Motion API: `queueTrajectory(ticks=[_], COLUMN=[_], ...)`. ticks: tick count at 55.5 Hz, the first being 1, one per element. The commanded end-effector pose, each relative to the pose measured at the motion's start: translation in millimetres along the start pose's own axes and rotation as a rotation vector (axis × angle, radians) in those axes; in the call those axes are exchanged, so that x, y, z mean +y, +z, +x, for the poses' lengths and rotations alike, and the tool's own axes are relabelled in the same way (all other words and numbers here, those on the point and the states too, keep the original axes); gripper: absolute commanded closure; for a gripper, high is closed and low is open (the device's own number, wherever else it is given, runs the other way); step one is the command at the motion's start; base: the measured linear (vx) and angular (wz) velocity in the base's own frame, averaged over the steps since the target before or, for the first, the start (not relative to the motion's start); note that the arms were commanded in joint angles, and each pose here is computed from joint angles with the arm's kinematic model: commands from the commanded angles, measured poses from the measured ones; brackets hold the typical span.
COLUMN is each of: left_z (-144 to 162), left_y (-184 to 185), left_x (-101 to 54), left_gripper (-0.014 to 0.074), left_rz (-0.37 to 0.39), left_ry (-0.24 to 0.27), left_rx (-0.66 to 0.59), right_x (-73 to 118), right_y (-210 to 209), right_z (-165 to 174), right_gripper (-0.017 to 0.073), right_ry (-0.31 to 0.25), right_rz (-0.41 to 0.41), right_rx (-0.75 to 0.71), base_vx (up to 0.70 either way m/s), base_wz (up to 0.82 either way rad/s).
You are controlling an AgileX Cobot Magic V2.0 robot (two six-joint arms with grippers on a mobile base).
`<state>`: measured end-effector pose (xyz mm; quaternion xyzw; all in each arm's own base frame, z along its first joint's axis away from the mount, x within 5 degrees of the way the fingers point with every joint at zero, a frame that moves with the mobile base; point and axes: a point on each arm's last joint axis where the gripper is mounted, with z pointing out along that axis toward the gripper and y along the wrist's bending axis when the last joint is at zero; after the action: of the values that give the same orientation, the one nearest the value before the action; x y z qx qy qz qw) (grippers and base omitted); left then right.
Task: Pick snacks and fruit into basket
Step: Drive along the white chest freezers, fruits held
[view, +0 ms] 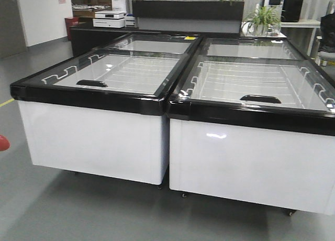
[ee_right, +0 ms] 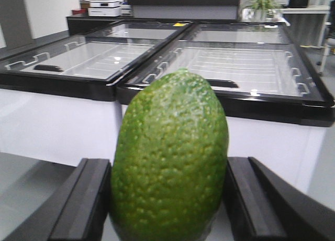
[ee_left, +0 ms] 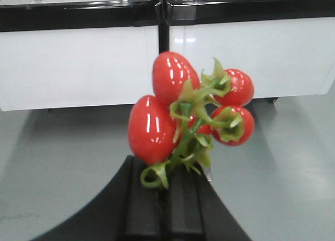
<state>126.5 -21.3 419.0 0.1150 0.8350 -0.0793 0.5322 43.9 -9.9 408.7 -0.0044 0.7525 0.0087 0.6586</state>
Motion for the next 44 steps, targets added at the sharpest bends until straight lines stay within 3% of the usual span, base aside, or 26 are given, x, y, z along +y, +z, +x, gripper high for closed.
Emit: queueTrajectory(ticks=[1,44], left_z=[-16.0,-16.0], left_y=[-7.0,-7.0], left_x=[-0.3,-0.3], left_gripper=[0.0597,0.0597], left_rz=[-0.010,-0.010], left_ry=[-0.011,-0.011], left_rx=[-0.112,-0.112], right_x=[0.5,0.5], right_y=[-3.0,-3.0], right_z=[-16.0,-16.0], right_gripper=[0.0564,0.0564], right_ry=[-0.027,-0.027], right_rz=[-0.005,-0.006], right_rx=[-0.108,-0.108], base_vx=[0.10,0.11], base_wz=[-0.38,-0.25])
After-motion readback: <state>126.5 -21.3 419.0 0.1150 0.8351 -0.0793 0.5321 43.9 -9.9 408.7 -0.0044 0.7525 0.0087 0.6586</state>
